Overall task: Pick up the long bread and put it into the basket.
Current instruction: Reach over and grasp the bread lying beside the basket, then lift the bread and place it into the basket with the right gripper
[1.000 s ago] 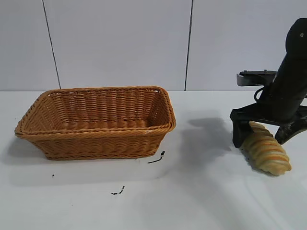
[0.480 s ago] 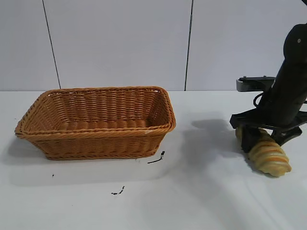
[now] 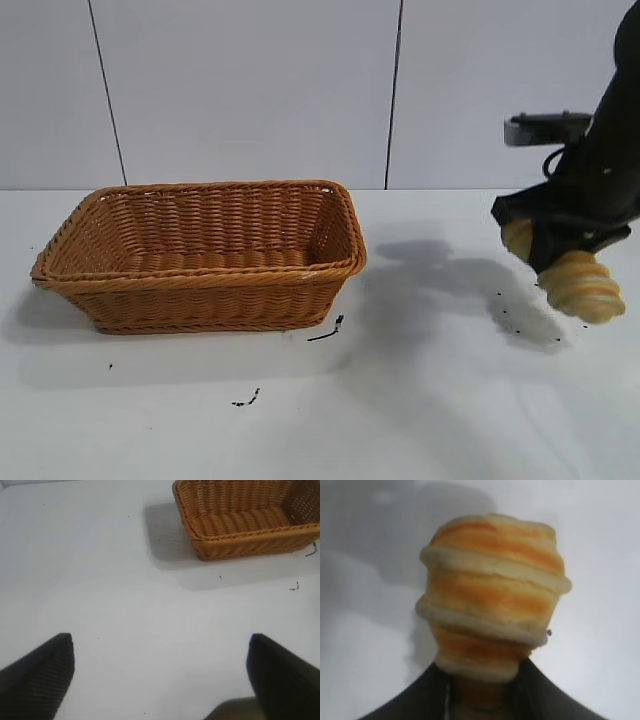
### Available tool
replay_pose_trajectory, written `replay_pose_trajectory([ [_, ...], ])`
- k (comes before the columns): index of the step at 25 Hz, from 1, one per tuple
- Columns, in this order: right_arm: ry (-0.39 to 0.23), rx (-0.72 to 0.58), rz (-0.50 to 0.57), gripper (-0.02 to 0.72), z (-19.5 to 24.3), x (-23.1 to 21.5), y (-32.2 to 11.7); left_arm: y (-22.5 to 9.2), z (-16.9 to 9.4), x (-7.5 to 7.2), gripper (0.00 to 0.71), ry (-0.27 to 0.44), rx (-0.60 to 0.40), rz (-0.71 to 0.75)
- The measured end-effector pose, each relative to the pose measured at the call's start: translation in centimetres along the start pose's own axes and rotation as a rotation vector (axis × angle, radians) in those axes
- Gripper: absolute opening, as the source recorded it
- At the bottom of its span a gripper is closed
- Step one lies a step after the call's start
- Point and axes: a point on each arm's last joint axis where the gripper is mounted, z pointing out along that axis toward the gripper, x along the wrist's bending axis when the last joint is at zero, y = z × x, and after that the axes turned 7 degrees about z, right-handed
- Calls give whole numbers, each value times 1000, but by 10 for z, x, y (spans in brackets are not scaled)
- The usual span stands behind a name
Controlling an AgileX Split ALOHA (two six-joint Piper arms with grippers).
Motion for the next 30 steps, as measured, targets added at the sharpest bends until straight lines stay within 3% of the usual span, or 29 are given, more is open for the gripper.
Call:
replay_pose_trajectory([
  [5,51,-52,-27,176,-21,25,33,0,0,0,696,0,0,0],
  [14,161,-69,-296,174,-14,157,51,0,0,0,696,0,0,0],
  [18,200,-116,-522,174,-6,214,42,0,0,0,696,0,0,0],
  [25,227,-199,-1057,174,36,281,9,0,0,0,696,0,0,0],
  [27,233,-221,-1132,174,48,289,5,0,0,0,696,0,0,0],
  [30,266,-213,-1159,174,70,294,-2,0,0,0,696,0,0,0],
])
